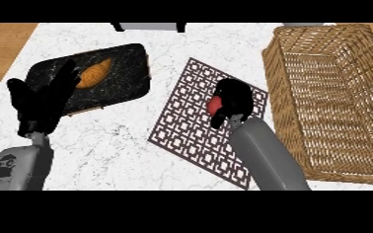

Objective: Pick the bell pepper from the placemat and place it in the basket

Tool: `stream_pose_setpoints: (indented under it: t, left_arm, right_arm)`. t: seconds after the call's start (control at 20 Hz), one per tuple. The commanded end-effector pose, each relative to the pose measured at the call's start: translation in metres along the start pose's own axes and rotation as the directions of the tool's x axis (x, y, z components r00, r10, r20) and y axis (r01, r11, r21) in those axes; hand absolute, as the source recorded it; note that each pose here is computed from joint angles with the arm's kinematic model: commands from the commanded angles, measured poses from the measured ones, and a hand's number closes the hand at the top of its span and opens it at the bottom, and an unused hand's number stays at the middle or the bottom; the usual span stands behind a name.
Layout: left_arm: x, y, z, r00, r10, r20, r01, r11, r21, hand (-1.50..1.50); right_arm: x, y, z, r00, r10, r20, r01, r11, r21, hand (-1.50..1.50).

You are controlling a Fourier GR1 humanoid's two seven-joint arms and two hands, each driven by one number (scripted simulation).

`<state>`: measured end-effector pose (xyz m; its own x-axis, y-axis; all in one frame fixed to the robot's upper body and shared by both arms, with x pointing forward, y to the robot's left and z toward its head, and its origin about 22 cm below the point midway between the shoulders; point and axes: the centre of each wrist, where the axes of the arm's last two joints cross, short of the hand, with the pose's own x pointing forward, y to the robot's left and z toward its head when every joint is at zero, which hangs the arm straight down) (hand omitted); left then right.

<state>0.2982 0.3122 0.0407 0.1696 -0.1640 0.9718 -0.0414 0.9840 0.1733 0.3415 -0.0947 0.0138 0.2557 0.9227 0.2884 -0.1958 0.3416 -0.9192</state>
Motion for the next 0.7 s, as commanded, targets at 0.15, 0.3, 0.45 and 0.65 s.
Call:
stream_pose_setpoints:
  t: [0.15,0.3,0.45,0.65]
  left_arm:
    - [0.010,-0.011,-0.005,0.999,-0.008,0.034,0.009,0.999,-0.046,0.00]
    - [0.014,-0.019,-0.008,0.999,-0.015,0.051,0.019,0.997,-0.071,0.00]
    - [0.020,-0.020,-0.011,0.998,-0.028,0.054,0.032,0.996,-0.088,0.00]
    - [0.020,-0.021,-0.012,0.998,-0.028,0.056,0.033,0.995,-0.096,0.00]
  right_arm:
    - [0.008,-0.066,-0.036,0.802,-0.435,-0.409,0.329,0.894,-0.304,1.50]
    - [0.028,-0.094,-0.038,0.745,-0.593,-0.305,0.403,0.765,-0.503,1.50]
    - [0.046,-0.115,-0.037,0.741,-0.656,-0.145,0.436,0.634,-0.638,1.50]
    - [0.068,-0.141,-0.043,0.767,-0.633,-0.105,0.360,0.560,-0.747,1.50]
